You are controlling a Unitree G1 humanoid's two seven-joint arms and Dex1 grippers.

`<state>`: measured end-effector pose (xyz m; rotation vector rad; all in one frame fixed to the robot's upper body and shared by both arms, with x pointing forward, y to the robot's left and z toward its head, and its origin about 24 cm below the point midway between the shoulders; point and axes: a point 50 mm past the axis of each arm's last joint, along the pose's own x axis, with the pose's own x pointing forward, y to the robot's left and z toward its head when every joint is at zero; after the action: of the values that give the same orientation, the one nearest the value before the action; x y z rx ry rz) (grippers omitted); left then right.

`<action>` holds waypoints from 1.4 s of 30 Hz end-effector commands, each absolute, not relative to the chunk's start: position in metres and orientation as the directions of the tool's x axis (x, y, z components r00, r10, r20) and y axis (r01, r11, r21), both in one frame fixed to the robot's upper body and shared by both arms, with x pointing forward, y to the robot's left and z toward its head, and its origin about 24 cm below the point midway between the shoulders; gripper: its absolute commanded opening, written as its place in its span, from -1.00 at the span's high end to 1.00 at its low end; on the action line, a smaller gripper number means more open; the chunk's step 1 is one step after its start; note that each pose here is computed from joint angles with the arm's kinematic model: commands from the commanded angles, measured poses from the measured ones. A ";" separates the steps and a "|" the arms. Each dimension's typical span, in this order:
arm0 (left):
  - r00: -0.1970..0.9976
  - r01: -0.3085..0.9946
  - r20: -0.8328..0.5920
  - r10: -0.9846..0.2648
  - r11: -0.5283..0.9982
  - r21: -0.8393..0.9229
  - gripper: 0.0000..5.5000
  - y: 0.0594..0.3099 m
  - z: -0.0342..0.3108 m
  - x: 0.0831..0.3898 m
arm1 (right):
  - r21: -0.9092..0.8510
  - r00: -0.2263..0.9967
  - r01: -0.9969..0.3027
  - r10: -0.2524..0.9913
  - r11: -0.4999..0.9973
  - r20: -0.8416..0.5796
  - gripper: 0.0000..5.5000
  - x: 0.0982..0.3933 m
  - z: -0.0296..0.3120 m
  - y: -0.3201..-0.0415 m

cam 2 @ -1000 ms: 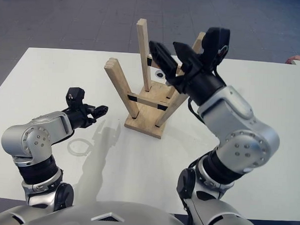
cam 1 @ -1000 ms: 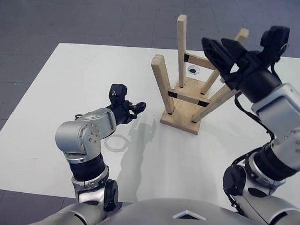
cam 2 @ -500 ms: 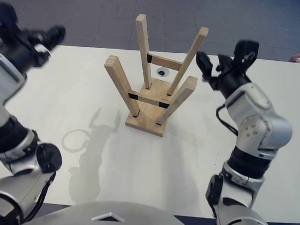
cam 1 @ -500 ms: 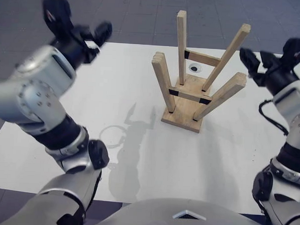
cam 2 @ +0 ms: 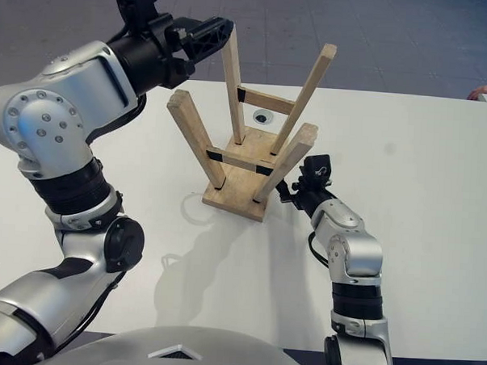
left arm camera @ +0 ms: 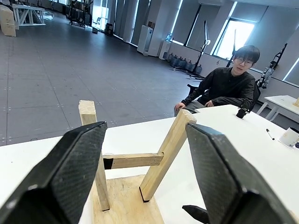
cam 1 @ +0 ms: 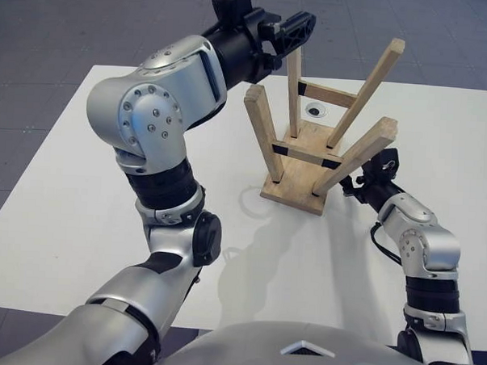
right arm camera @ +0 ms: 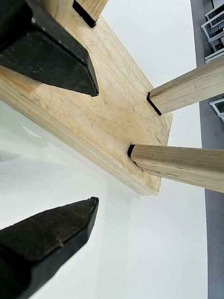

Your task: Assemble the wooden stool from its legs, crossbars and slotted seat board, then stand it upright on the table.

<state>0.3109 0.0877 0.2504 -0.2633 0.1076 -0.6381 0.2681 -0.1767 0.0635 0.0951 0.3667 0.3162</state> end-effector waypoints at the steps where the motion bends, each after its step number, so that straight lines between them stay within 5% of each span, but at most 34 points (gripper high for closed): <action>1: 0.848 0.510 0.242 -0.471 0.850 -0.131 -0.14 0.105 0.319 0.311 | 0.142 0.880 -0.294 0.326 0.945 -0.345 -0.45 0.266 0.060 -0.176; 4: 0.747 0.499 0.541 -0.386 0.864 -0.073 -0.14 0.121 0.396 0.287 | 0.140 0.877 -0.294 0.325 0.945 -0.353 -0.45 0.265 0.057 -0.176; 6: 0.756 0.516 0.515 -0.404 0.852 -0.089 -0.14 0.118 0.393 0.287 | 0.138 0.875 -0.298 0.328 0.944 -0.355 -0.45 0.264 0.056 -0.176; 9: 0.829 0.560 0.145 -0.541 0.800 -0.215 -0.14 0.085 0.288 0.307 | 0.134 0.875 -0.300 0.329 0.944 -0.355 -0.45 0.264 0.058 -0.177; 12: 0.718 0.529 -0.315 -0.620 0.781 -0.330 -0.14 0.064 0.146 0.276 | 0.128 0.879 -0.298 0.324 0.946 -0.349 -0.45 0.265 0.062 -0.179; 15: 0.698 0.480 -0.394 -0.598 0.799 -0.362 -0.14 0.070 0.117 0.263 | 0.126 0.884 -0.295 0.320 0.947 -0.341 -0.45 0.265 0.065 -0.179; 23: 0.865 0.479 -0.015 -0.502 0.833 -0.277 -0.14 0.098 0.215 0.307 | 0.135 0.882 -0.298 0.327 0.945 -0.339 -0.45 0.264 0.061 -0.174; 28: 0.789 0.605 0.304 -0.533 0.759 -0.239 -0.14 0.107 0.315 0.293 | 0.117 0.876 -0.310 0.331 0.944 -0.351 -0.45 0.265 0.060 -0.177; 31: 0.798 0.511 0.461 -0.390 0.843 -0.171 -0.14 0.148 0.370 0.280 | 0.112 0.826 -0.439 0.450 0.891 -0.339 -0.45 0.266 0.070 -0.155; 34: 0.848 0.269 0.499 -0.177 0.956 -0.118 -0.14 0.194 0.389 0.271 | 0.128 0.588 -0.771 0.774 0.624 -0.235 -0.45 0.255 0.114 -0.086; 37: 0.864 0.155 0.497 -0.078 0.981 -0.115 -0.14 0.218 0.391 0.267 | 0.101 0.437 -0.891 0.896 0.443 -0.079 -0.45 0.251 0.157 -0.038; 40: 0.891 0.125 0.450 -0.056 0.984 -0.125 -0.14 0.224 0.379 0.272 | 0.119 0.444 -0.889 0.896 0.441 -0.006 -0.45 0.258 0.170 -0.027; 42: 0.909 0.119 0.411 -0.067 0.988 -0.102 -0.14 0.229 0.365 0.272 | 0.110 0.490 -0.862 0.869 0.494 -0.059 -0.45 0.261 0.158 -0.046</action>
<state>0.2688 0.2243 0.3827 -0.1445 -0.4868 -0.0954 0.2552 -0.0258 0.1700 0.0982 0.0677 1.1246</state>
